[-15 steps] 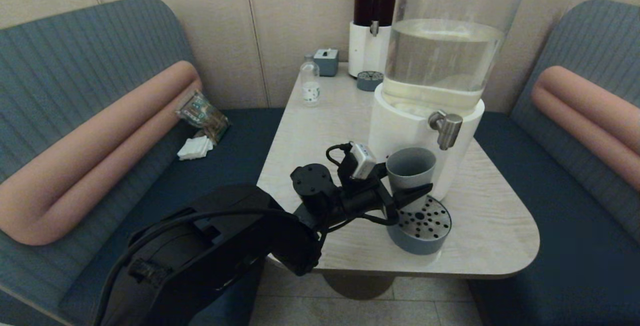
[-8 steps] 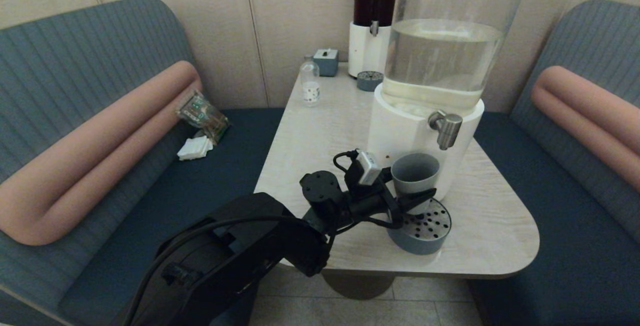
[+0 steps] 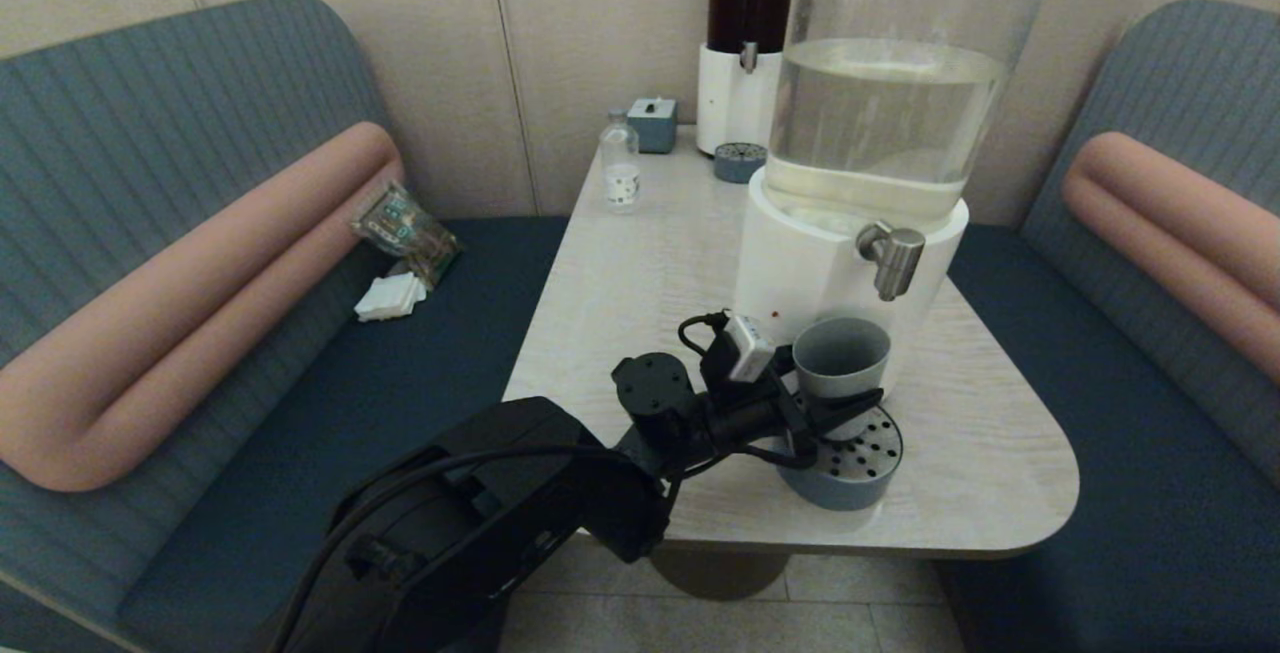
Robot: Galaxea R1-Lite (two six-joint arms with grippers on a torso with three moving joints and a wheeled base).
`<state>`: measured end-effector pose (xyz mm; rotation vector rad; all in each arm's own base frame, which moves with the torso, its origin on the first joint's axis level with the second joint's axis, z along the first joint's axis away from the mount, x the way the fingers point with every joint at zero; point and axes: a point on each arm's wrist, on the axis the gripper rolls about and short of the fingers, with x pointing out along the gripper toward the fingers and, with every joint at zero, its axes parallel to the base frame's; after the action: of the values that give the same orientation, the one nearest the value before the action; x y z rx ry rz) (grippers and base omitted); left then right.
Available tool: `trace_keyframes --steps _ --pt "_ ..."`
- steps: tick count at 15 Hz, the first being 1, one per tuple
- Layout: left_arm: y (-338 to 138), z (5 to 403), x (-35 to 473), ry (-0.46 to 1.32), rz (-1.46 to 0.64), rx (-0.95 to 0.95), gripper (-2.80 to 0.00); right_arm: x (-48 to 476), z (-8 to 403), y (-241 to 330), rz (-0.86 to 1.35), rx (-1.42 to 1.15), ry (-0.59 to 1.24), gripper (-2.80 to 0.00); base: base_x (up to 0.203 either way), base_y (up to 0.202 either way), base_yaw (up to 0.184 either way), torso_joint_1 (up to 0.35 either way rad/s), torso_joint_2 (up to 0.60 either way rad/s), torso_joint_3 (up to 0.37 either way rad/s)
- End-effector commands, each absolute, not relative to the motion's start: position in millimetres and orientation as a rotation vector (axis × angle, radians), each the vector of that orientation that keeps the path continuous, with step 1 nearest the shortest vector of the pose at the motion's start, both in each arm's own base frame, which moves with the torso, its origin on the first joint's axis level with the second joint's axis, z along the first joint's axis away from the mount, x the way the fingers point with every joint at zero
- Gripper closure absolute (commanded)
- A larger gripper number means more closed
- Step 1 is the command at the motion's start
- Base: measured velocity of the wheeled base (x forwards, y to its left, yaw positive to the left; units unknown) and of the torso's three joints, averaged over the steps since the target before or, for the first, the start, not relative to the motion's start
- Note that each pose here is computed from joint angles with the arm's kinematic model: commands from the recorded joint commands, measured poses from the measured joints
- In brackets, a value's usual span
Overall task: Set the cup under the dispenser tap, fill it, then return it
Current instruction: Place it under the water dispenser
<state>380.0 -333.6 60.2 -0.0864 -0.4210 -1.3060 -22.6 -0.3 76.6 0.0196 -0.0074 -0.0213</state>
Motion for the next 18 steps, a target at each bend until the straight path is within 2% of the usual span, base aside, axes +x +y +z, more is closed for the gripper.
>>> trace_keyframes --steps 1,3,4,15,18 --pt "-338.1 60.5 381.8 -0.443 -1.313 -0.088 0.00 -22.6 76.6 -0.3 -0.021 0.020 -0.007 0.00 0.000 0.000 0.000 0.000 0.00 0.000" --pt "-340.1 59.7 380.3 -0.439 -1.318 -0.087 0.00 -22.6 76.6 -0.3 -0.021 0.020 -0.007 0.00 0.000 0.000 0.000 0.000 0.00 0.000" --pt "-341.9 58.7 378.9 -0.437 -1.322 -0.090 -2.80 -22.6 76.5 -0.3 -0.021 0.020 -0.007 0.00 0.000 0.000 0.000 0.000 0.00 0.000" --pt "-337.5 73.8 373.3 -0.461 -1.317 -0.088 -2.80 -22.6 76.5 -0.3 -0.021 0.020 -0.006 0.00 0.000 0.000 0.000 0.000 0.00 0.000" --pt "-322.6 82.6 360.1 -0.392 -1.316 -0.083 -2.80 -22.6 76.7 -0.4 -0.023 0.020 -0.008 0.00 0.000 0.000 0.000 0.000 0.00 0.000"
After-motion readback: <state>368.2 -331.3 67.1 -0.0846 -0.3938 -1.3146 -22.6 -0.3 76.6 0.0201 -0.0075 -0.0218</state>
